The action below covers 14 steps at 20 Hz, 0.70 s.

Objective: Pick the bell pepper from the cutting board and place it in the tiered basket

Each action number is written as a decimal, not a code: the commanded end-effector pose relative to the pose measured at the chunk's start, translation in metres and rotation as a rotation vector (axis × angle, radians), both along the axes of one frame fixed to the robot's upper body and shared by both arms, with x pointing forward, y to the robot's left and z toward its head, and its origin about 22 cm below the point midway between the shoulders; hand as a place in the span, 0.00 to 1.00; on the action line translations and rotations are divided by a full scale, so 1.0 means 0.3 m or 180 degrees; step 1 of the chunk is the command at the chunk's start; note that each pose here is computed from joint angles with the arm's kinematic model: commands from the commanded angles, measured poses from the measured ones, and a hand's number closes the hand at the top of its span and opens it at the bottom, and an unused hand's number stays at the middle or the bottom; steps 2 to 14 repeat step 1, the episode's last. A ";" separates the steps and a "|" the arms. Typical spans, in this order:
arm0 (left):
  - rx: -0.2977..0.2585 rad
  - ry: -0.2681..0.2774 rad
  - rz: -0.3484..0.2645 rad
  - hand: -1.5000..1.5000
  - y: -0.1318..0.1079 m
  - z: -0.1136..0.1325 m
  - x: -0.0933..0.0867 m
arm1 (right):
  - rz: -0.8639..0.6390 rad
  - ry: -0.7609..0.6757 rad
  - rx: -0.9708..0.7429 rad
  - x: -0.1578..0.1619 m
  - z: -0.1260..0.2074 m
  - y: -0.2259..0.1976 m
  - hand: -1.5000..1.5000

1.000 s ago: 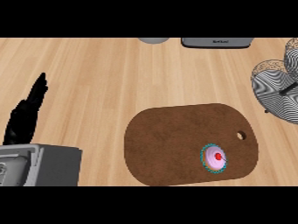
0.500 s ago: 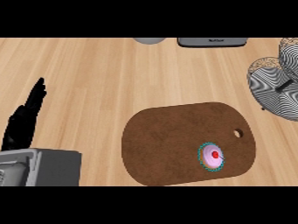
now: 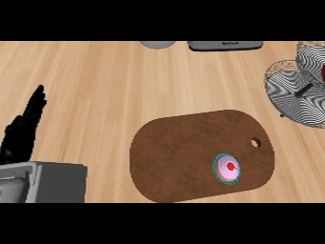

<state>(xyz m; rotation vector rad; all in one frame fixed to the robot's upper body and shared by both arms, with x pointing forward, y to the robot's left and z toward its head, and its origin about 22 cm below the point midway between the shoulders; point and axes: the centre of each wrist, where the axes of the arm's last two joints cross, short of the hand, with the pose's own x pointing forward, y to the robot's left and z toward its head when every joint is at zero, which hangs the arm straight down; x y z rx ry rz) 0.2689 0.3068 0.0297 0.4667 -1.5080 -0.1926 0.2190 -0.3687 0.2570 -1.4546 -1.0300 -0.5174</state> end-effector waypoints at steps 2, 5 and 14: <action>0.0006 -0.0010 0.0006 0.50 0.027 0.016 -0.005 | 0.0012 -0.0058 0.0121 -0.225 -0.052 0.040 0.00; 0.0006 -0.0010 0.0006 0.50 0.027 0.016 -0.005 | 0.0012 -0.0058 0.0121 -0.225 -0.052 0.040 0.00; 0.0006 -0.0010 0.0006 0.50 0.027 0.016 -0.005 | 0.0012 -0.0058 0.0121 -0.225 -0.052 0.040 0.00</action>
